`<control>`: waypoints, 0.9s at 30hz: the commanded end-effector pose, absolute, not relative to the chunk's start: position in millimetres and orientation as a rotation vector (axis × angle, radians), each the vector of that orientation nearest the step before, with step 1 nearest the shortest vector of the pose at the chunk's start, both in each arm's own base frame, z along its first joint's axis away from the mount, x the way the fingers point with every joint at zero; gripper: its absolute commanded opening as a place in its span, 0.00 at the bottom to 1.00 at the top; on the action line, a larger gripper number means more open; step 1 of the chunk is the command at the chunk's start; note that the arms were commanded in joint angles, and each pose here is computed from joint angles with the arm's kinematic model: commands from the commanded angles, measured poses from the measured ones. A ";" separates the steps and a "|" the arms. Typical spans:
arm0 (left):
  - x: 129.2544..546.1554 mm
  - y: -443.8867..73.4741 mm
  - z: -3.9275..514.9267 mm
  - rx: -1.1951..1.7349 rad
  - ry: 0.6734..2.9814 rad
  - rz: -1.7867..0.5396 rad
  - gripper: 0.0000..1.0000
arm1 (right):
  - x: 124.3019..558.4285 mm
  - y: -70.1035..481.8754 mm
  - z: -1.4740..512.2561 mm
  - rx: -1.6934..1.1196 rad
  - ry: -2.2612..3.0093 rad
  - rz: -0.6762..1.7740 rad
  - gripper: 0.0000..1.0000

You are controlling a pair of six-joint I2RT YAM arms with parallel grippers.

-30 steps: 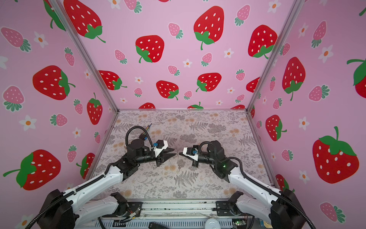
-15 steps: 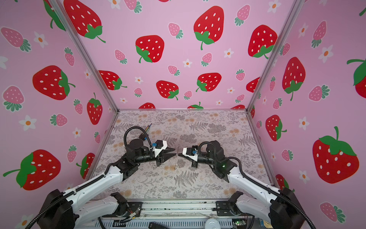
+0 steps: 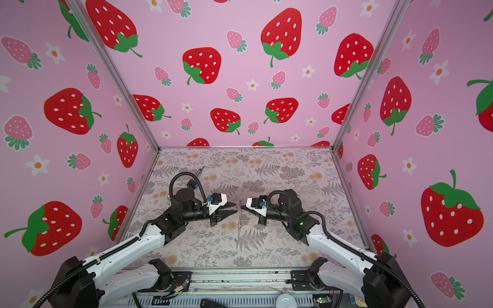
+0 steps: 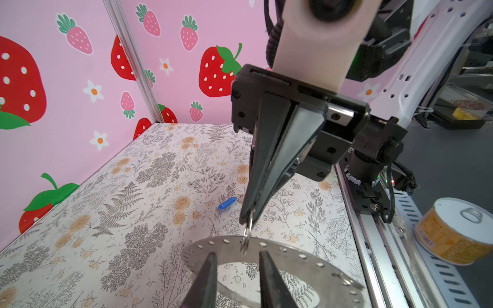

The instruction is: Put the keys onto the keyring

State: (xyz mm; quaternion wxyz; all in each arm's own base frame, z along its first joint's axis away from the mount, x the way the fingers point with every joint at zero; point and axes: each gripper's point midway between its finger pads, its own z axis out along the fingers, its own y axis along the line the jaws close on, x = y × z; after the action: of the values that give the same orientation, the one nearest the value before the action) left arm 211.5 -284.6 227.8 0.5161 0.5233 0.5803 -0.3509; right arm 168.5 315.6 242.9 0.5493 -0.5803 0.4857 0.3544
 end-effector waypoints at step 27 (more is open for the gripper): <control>213.8 -294.1 254.2 1.230 1.296 -0.859 0.17 | 162.4 318.0 245.9 -1.391 1.109 0.867 0.00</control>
State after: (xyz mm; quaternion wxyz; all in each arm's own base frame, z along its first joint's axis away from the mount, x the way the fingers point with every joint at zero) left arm 213.4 -289.8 236.2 0.5280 0.5151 0.5712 -0.3601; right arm 167.1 315.9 242.5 0.5462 -0.5807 0.4856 0.3587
